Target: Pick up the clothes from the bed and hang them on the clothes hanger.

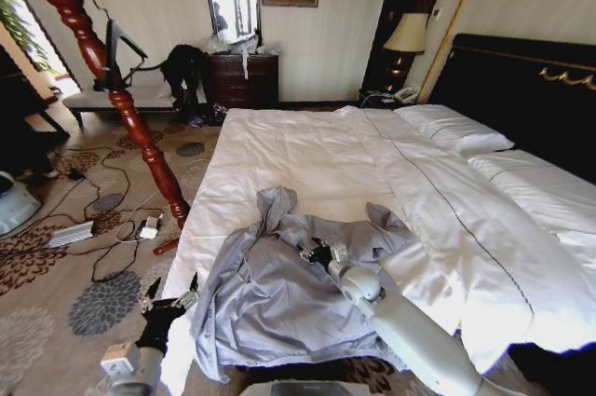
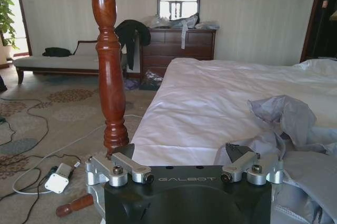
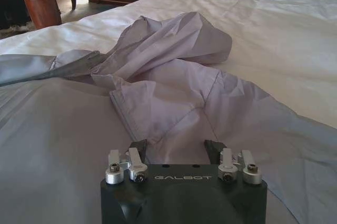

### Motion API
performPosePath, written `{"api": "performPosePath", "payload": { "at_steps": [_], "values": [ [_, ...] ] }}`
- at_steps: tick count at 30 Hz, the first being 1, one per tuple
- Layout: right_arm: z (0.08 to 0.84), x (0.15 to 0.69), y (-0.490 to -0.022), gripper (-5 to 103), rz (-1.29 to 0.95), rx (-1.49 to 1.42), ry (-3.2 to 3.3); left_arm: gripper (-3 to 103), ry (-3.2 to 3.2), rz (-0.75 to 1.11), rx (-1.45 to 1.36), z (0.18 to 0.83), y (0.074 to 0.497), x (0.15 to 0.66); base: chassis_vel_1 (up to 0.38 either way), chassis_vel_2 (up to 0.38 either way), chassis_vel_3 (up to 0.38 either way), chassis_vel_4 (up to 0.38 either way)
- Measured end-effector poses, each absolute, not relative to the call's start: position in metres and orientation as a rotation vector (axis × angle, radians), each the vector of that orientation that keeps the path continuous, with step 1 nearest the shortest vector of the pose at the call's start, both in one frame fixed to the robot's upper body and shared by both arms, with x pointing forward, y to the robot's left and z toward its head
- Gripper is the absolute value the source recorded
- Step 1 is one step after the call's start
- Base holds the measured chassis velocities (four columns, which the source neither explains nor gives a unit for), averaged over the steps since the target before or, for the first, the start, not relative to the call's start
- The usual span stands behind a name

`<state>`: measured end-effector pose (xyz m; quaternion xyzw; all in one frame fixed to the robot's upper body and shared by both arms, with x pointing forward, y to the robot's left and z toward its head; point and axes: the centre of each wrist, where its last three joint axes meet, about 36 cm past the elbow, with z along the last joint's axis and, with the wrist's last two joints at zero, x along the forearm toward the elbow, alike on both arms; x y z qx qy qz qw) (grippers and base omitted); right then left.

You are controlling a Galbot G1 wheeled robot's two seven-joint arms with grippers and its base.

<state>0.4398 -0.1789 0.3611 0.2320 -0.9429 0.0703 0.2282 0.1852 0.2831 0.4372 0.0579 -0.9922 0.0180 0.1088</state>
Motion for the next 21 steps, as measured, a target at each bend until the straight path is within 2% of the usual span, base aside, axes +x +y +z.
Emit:
{"api": "performPosePath", "payload": {
  "at_steps": [1,4,6,10,13,14,16,18,21],
  "values": [
    [0.361,0.44,-0.179,65,0.194,0.639,-2.597,99,-2.918,0.053,0.17,0.437,0.283,0.185,0.0,0.0,0.0,0.0],
    [0.359,0.445,-0.174,50,0.187,0.628,-2.599,99,-2.92,0.056,0.178,0.438,0.285,0.186,0.0,0.0,0.0,0.0],
    [0.359,0.446,-0.173,50,0.185,0.624,-2.6,99,-2.92,0.056,0.179,0.438,0.285,0.186,0.0,0.0,0.0,0.0],
    [0.36,0.447,-0.178,28,0.171,0.602,-2.601,99,-2.918,0.062,0.185,0.437,0.285,0.186,0.0,0.0,0.0,0.0],
    [0.361,0.447,-0.18,23,0.168,0.595,-2.604,99,-2.918,0.066,0.183,0.436,0.285,0.187,0.0,0.0,0.0,0.0],
    [0.363,0.447,-0.181,12,0.163,0.591,-2.607,99,-2.916,0.071,0.18,0.435,0.285,0.188,0.0,0.0,0.0,0.0],
    [0.364,0.447,-0.182,12,0.155,0.588,-2.611,99,-2.914,0.076,0.177,0.435,0.285,0.189,0.0,0.0,0.0,0.0],
    [0.368,0.448,-0.184,3,0.14,0.577,-2.618,99,-2.908,0.087,0.169,0.435,0.285,0.192,0.0,0.0,0.0,0.0],
    [0.373,0.449,-0.191,1,0.121,0.553,-2.628,99,-2.895,0.108,0.158,0.436,0.286,0.197,0.0,0.0,0.0,0.0]
  ]
}}
